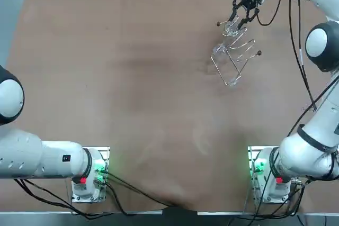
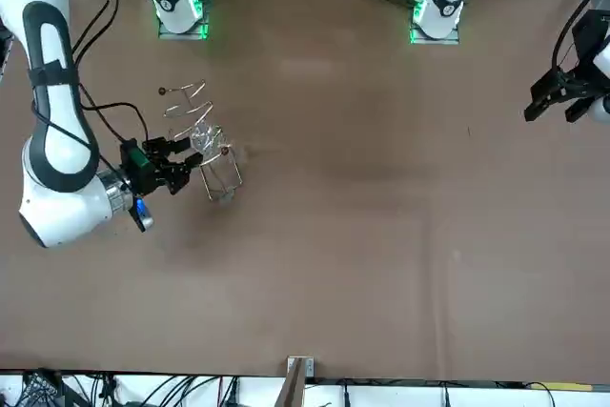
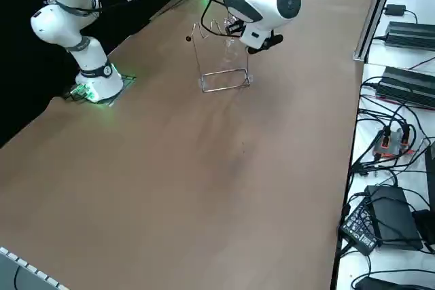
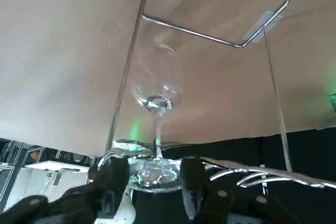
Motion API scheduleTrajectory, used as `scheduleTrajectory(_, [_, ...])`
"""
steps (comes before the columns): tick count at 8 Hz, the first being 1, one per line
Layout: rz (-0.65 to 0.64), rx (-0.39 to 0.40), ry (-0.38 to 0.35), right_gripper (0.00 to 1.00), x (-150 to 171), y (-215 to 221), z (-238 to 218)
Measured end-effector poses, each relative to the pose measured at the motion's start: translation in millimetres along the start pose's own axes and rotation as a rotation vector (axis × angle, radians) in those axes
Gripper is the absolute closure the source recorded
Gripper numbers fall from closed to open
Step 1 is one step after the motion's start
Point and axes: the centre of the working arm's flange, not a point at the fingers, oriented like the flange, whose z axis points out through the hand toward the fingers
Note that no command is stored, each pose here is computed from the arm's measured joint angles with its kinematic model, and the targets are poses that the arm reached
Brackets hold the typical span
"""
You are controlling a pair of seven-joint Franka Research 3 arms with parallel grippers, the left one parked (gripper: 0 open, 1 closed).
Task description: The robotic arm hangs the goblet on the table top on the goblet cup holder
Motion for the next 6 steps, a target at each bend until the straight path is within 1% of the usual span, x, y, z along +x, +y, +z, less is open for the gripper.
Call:
scheduleTrajectory(3, [0.003,0.004,0.0,0.35,1.2,2.8,-2.9])
scheduleTrajectory(5, [0.002,0.016,0.005,0.33,-0.4,7.2,-14.1])
scheduleTrajectory(6, [-0.003,0.027,0.012,0.2,-4.1,11.5,-26.7])
